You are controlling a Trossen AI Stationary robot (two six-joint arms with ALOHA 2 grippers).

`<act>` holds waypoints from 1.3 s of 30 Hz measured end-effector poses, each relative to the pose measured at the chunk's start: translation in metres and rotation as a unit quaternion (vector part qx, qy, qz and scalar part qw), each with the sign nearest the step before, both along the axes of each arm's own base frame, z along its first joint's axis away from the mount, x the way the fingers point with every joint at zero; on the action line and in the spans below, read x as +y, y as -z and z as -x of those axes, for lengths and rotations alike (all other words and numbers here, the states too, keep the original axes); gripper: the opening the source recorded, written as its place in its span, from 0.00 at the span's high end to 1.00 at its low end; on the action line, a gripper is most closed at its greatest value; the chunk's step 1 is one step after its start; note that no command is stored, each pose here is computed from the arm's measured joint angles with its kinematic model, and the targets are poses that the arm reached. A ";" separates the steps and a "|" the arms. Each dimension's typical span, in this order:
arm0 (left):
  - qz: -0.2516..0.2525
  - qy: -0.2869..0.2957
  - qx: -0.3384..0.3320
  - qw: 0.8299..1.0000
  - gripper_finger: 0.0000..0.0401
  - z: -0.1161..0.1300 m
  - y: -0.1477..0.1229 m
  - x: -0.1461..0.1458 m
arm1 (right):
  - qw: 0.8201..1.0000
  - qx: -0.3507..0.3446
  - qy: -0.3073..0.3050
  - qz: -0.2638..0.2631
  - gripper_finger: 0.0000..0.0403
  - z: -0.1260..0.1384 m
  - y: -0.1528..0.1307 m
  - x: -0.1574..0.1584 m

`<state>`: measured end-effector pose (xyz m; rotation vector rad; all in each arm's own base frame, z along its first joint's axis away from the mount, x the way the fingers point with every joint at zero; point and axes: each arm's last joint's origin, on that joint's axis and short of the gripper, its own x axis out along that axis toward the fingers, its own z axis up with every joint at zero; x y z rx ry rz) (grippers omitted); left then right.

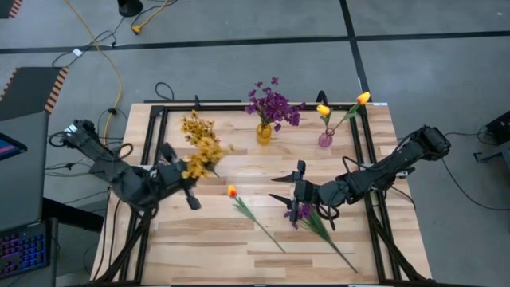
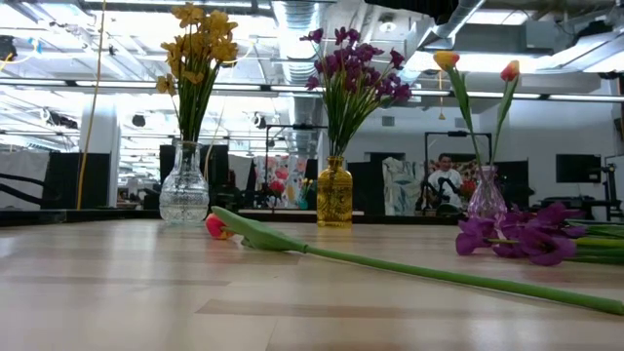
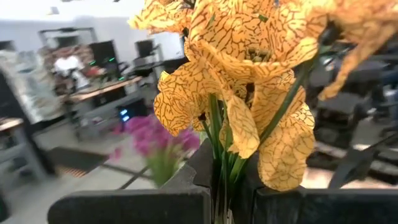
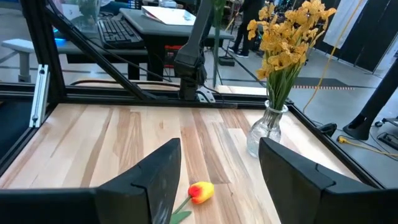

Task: Sort flowers into vase by color
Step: Put the yellow flowers into the transparent vase

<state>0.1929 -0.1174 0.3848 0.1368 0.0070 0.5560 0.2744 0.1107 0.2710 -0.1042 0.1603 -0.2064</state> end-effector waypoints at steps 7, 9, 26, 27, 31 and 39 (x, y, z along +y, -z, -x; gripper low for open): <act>0.015 -0.083 0.009 0.996 0.98 0.041 0.015 -0.009 | 1.000 0.005 0.000 0.002 0.39 0.000 0.001 0.000; 0.023 -0.066 0.004 0.998 0.98 0.051 0.024 -0.008 | 1.000 0.005 0.000 0.002 0.39 0.000 0.001 0.000; 0.070 -0.135 -0.039 0.988 0.98 0.086 0.043 0.058 | 1.000 0.017 0.000 0.008 0.39 0.001 0.003 0.000; 0.070 -0.138 -0.039 0.987 0.98 0.089 0.043 0.062 | 1.000 0.017 0.000 0.008 0.39 0.001 0.003 0.000; 0.067 -0.152 -0.037 0.985 0.98 0.101 0.042 0.077 | 1.000 0.017 0.000 0.008 0.39 0.001 0.003 0.000; 0.067 -0.191 -0.041 0.978 0.98 0.118 0.044 0.099 | 1.000 0.016 0.001 0.008 0.39 0.001 0.003 0.000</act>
